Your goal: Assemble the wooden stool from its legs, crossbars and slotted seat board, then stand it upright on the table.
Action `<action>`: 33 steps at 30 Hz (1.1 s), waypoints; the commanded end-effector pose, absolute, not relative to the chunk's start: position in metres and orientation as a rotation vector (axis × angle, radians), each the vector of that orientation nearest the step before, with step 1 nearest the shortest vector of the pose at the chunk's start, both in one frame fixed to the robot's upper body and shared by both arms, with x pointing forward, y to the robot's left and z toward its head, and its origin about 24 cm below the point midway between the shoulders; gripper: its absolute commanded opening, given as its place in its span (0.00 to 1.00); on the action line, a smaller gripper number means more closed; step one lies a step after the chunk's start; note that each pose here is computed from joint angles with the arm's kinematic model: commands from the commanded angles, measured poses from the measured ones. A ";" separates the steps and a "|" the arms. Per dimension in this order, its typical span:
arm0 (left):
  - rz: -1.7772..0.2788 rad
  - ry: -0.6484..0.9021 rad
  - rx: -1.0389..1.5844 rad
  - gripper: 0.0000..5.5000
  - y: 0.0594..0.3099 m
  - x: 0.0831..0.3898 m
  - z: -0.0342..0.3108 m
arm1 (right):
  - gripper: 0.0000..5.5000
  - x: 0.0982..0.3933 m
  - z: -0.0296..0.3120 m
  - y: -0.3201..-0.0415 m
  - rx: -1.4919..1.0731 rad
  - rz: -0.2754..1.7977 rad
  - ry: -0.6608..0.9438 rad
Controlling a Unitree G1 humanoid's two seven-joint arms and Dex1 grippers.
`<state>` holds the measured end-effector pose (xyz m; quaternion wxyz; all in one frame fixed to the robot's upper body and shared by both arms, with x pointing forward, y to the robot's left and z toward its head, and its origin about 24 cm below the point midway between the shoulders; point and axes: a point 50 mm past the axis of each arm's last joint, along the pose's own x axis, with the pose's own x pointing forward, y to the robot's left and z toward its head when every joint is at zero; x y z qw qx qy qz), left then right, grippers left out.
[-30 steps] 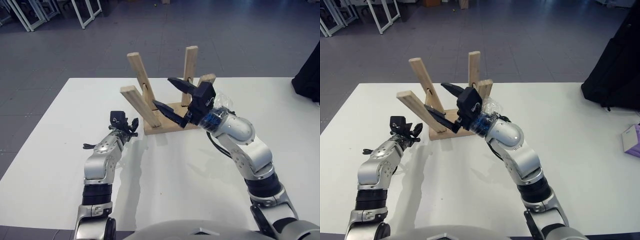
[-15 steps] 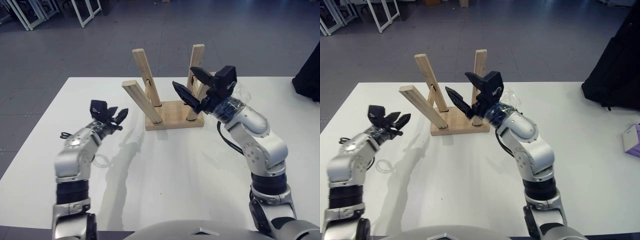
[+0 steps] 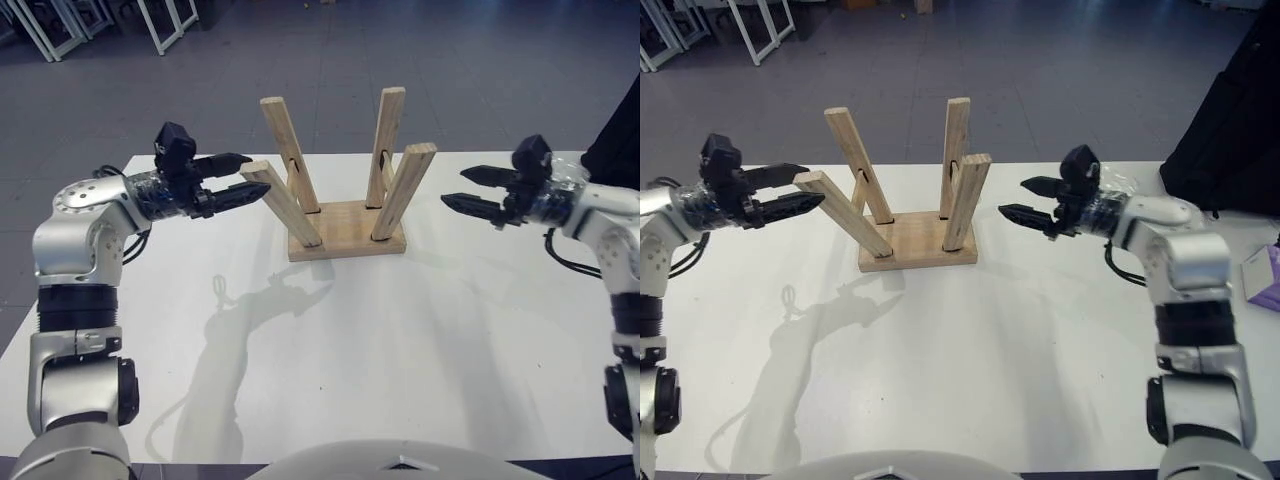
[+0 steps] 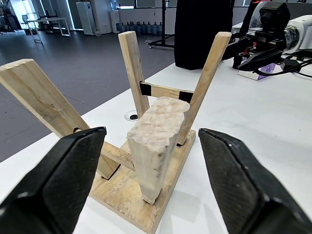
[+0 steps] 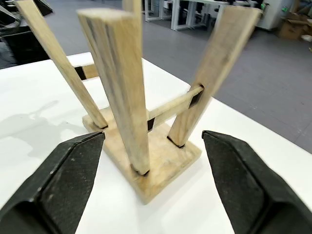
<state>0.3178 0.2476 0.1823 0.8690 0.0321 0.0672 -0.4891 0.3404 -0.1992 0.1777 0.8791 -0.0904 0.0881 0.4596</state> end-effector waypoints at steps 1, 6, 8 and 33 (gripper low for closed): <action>-1.118 0.145 0.081 0.64 0.233 0.337 0.190 | 0.67 0.364 0.189 -0.177 -0.219 1.012 0.133; -1.185 0.166 0.078 0.64 0.222 0.349 0.188 | 0.67 0.368 0.179 -0.155 -0.188 1.141 0.170; -1.199 0.173 0.072 0.60 0.221 0.351 0.187 | 0.67 0.369 0.178 -0.153 -0.199 1.160 0.176; -1.593 0.512 -0.438 0.35 0.217 0.290 0.200 | 0.34 0.289 0.190 -0.158 0.478 1.457 0.781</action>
